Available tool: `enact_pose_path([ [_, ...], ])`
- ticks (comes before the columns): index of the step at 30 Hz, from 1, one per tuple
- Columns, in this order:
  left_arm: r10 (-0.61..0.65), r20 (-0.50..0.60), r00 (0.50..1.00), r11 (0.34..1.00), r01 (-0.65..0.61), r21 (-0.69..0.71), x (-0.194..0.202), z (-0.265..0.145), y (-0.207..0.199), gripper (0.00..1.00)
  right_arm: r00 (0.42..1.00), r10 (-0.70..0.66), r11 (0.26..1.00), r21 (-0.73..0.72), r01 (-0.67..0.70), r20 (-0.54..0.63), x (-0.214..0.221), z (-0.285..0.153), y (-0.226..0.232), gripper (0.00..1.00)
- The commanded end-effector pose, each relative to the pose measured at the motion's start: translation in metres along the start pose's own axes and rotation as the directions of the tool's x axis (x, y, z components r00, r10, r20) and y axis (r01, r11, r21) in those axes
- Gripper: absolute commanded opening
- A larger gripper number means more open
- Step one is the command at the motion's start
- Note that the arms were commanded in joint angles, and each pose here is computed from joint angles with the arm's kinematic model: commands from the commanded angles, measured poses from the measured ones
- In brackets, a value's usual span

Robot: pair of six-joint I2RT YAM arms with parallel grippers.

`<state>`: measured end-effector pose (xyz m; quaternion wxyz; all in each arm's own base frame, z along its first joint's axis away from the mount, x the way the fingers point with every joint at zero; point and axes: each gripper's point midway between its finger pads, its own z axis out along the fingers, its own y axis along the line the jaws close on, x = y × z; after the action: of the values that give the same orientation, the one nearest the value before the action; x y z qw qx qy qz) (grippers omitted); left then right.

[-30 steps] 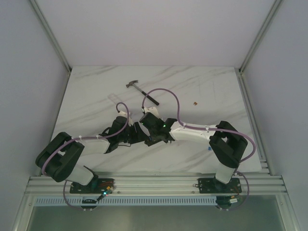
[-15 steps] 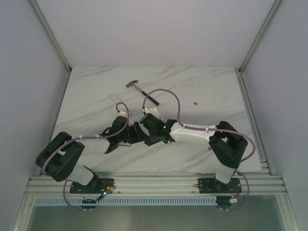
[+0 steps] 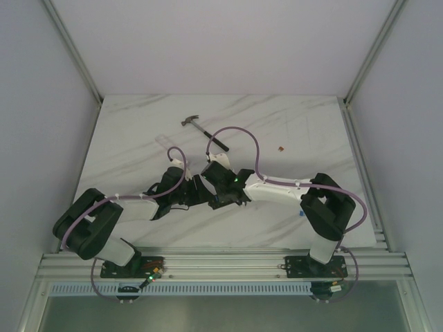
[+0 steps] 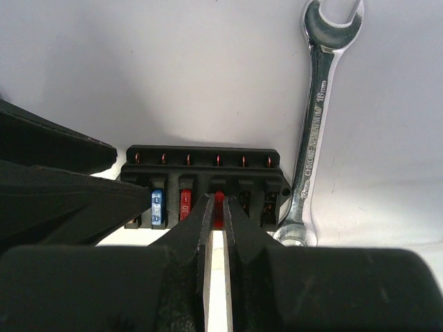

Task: Snap on the fuse box
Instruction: Install the fuse at the fuse box base.

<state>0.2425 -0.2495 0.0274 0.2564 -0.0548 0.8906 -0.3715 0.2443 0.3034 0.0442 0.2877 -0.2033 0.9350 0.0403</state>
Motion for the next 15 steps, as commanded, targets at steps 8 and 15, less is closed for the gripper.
enact_pose_path([
  [8, 0.012, -0.068, 0.998, 0.987, -0.023, -0.158, 0.022, 0.000, 0.044, 0.51, 0.949, -0.068, 0.987, 0.116, 0.108, -0.307, 0.073, 0.003, -0.040, 0.00],
  [15, 0.010, -0.070, 0.997, 0.988, -0.020, -0.155, 0.021, 0.001, 0.043, 0.51, 0.928, -0.069, 0.987, 0.111, 0.117, -0.366, 0.085, 0.012, -0.037, 0.00],
])
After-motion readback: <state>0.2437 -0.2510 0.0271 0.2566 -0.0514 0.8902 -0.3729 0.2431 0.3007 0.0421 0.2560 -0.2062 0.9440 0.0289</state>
